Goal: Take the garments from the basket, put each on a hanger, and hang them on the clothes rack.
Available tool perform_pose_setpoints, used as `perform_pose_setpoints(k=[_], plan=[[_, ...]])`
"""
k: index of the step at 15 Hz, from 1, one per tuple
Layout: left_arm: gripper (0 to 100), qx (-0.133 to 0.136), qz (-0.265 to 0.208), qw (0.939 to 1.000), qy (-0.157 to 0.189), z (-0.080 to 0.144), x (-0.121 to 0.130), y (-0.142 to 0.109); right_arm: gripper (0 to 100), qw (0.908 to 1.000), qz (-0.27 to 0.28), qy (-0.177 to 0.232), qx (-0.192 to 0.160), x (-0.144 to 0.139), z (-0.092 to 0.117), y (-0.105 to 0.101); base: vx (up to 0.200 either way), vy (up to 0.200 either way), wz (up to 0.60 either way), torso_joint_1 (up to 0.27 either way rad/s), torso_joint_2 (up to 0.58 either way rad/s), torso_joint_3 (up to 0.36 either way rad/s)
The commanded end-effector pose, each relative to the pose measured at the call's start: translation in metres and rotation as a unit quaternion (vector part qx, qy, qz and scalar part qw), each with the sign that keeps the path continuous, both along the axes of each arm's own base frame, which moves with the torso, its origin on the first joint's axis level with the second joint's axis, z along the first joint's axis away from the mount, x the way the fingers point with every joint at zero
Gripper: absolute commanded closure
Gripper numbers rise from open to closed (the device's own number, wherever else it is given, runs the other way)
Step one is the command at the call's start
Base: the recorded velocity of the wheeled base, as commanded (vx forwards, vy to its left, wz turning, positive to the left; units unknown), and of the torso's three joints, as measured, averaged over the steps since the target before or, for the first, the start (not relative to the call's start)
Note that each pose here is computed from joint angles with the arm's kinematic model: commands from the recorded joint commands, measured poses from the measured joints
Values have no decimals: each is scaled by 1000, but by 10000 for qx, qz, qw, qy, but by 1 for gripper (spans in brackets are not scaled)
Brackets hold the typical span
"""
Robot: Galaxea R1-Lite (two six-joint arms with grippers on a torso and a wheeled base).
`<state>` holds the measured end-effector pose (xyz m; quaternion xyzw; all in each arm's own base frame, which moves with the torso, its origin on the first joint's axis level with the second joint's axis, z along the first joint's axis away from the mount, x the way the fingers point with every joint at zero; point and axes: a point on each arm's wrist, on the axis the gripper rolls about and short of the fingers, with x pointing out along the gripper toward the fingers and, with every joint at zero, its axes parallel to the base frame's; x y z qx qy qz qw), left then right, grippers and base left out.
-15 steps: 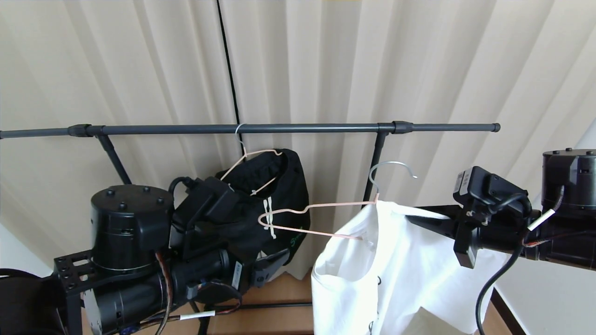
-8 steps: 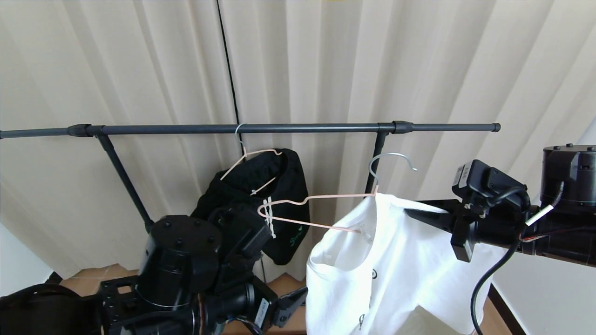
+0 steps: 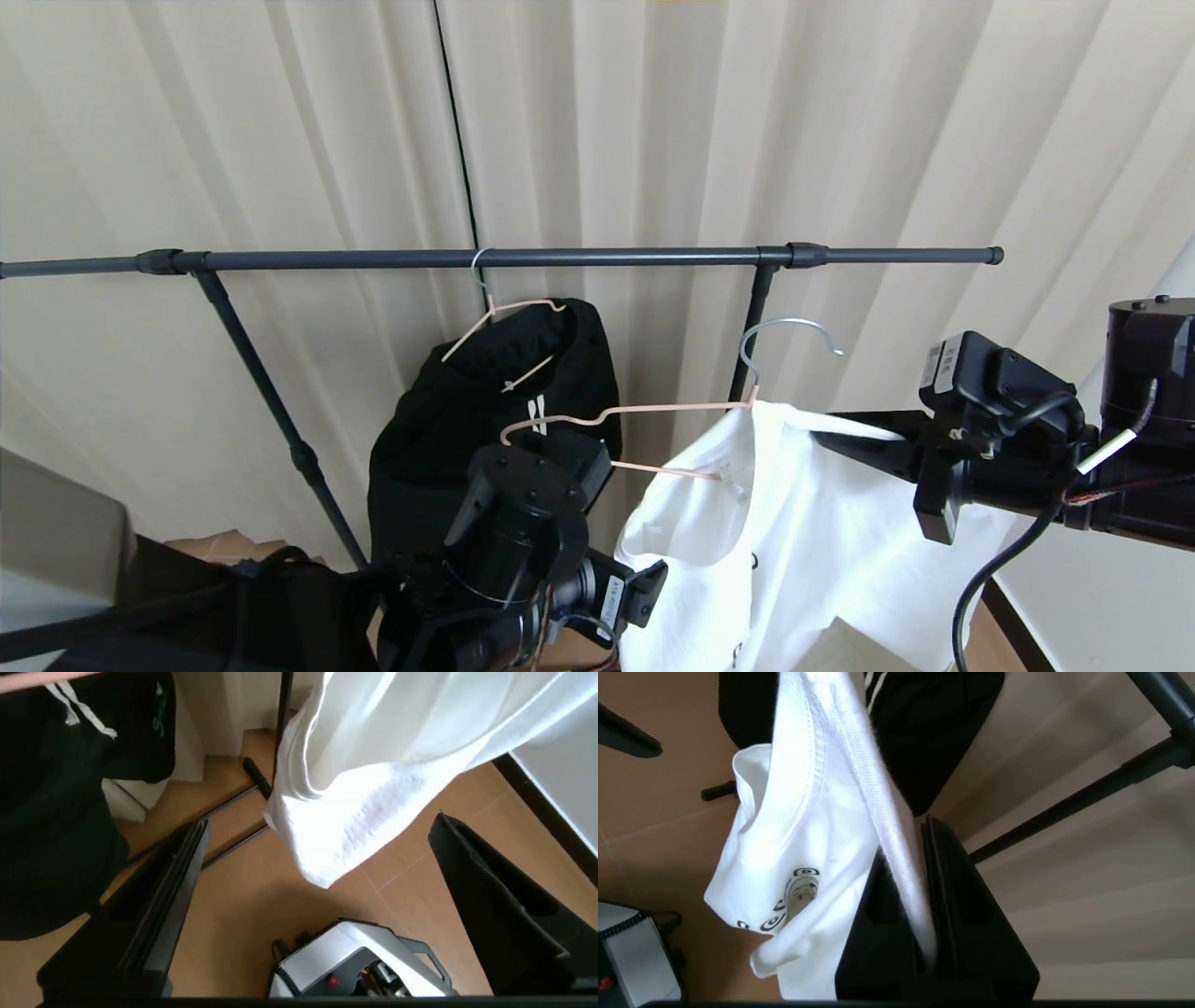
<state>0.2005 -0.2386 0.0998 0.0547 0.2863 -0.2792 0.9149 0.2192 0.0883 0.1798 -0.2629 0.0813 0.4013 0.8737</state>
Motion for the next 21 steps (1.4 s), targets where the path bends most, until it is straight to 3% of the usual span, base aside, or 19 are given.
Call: perform_pose_setpoints(k=[1,11,12,15,21], plan=[[0,127,163,9997,91,-15,9,-11,100,10000,79,-26,15,-5,1,2,0,0,0,0,0,0],[0,295,764,9962,301,-45,23,-18,100,9999,89,-88,31,-11,3,0,0,0,0,0,0,0],[100,293,779,9961,308,-45,23,-18,100,9999,89,-96,34,-11,4,0,0,0,0,0,0,0],[100,353,1005,9942,134,-39,21,-12,100,10000,66,-60,20,-9,2,0,0,0,0,0,0,0],[100,5,1495,9886,-172,-6,34,17,100,10000,43,-17,4,-8,0,-1,0,0,0,0,0,0]])
